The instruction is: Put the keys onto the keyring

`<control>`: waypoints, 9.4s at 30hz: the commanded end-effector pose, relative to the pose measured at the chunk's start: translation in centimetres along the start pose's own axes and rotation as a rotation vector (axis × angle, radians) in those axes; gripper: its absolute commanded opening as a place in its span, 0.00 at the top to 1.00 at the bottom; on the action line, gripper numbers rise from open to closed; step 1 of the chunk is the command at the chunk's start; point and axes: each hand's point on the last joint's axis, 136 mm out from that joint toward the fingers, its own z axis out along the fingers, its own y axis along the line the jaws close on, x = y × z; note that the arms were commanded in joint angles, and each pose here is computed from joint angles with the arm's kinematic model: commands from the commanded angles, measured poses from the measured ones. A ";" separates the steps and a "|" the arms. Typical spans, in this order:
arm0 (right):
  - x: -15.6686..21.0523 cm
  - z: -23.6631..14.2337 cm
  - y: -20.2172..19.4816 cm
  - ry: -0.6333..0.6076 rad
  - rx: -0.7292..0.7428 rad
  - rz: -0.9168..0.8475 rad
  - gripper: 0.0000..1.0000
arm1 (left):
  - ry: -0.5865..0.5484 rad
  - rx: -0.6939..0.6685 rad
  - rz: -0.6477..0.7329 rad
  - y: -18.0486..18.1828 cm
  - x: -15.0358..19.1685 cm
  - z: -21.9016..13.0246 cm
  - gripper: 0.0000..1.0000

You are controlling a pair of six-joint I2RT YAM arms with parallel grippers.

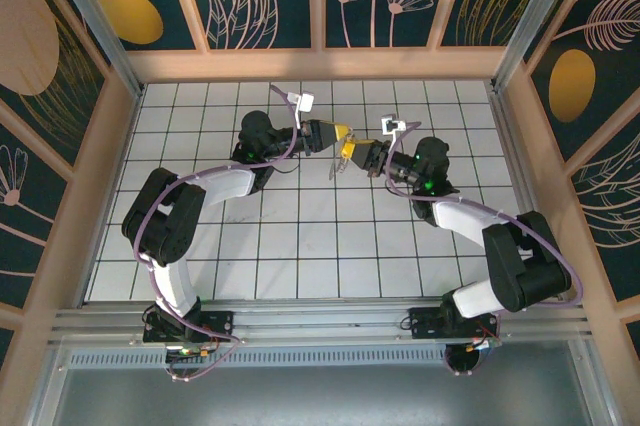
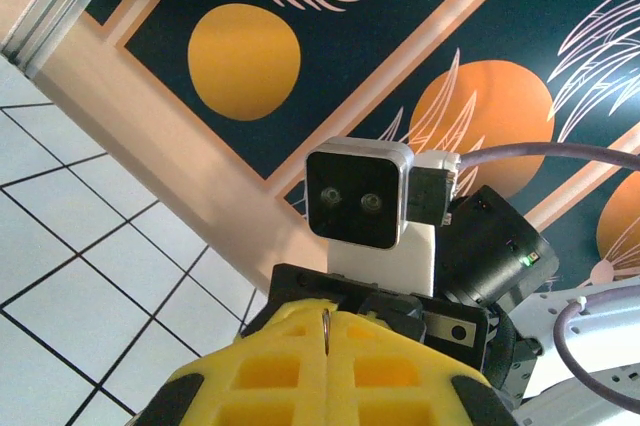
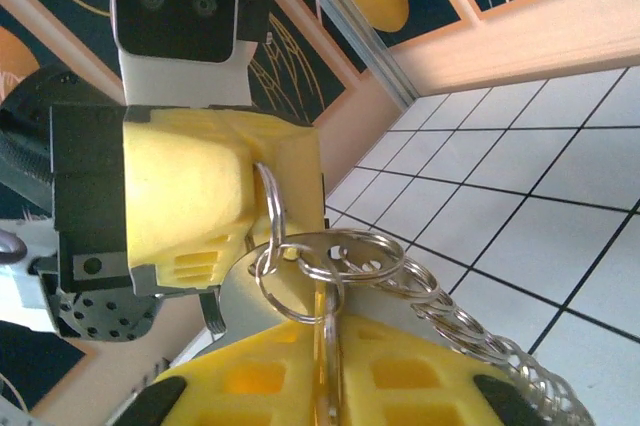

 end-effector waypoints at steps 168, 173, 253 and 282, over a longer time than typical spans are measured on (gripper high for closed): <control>-5.6 2.3 -0.2 0.056 -0.175 0.085 1.00 | 0.004 0.000 0.077 1.0 -0.7 0.1 0.67; -5.7 2.2 -0.6 0.049 -0.166 0.092 1.00 | -0.001 0.004 0.080 0.8 -0.5 -0.1 0.75; -0.2 0.0 -0.1 -0.007 0.005 0.025 0.74 | -0.213 0.008 0.055 -2.1 -3.1 -0.8 1.00; -3.4 -1.7 0.9 -0.087 0.011 -0.024 0.51 | -0.200 0.022 0.067 -2.7 -3.3 -0.7 1.00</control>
